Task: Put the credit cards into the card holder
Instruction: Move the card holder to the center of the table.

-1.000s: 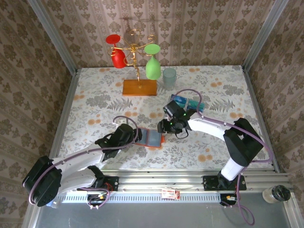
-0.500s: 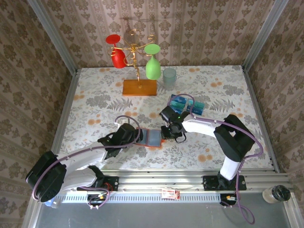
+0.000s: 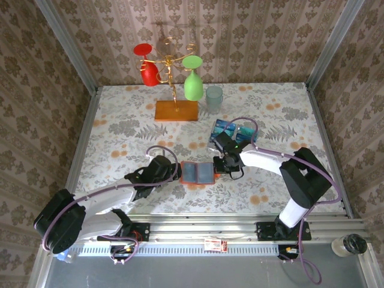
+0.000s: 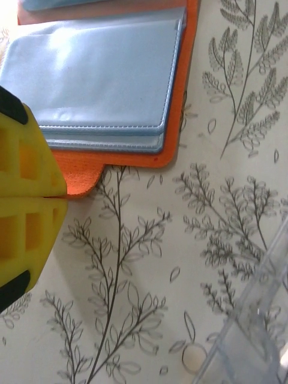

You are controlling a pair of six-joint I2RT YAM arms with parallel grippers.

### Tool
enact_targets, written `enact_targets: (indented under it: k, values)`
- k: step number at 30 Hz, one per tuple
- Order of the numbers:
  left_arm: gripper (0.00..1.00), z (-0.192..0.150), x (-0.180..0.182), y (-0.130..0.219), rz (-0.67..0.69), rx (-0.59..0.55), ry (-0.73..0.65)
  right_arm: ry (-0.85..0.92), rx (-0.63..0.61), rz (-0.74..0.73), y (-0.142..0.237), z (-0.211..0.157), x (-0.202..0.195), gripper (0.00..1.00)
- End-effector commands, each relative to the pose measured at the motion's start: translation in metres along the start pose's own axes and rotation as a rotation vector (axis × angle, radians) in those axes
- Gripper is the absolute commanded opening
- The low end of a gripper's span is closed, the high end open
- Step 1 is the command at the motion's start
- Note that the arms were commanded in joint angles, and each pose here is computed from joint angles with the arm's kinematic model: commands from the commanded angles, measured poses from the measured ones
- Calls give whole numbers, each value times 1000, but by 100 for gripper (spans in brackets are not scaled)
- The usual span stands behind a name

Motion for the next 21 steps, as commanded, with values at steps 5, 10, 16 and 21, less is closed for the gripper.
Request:
enact_targets:
  k: [5,10,16,21]
  values:
    - [97,10,-14,0,-29,-8,-28,7,-10,-24,8,0,-12,24]
    - [97,13,-17,-1,-30,-6,-41,-2,-29,-6,18,5,-11,34]
    - [98,14,-20,-2,-38,1,-58,-20,-86,62,44,11,0,36]
    - [99,13,-19,-1,-29,14,-68,-18,-95,187,54,15,28,32]
Point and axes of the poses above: each hand's point on the last joint's axis, 136 mm out from that joint toward the fingers, its own y axis back along the fingers, its own x axis along the line the jaws close on, z = x × y, the point moved 1 cm from there along y, back along the fingers, and after that the axes turned 2 degrees about -y, right-handed, at the moved point
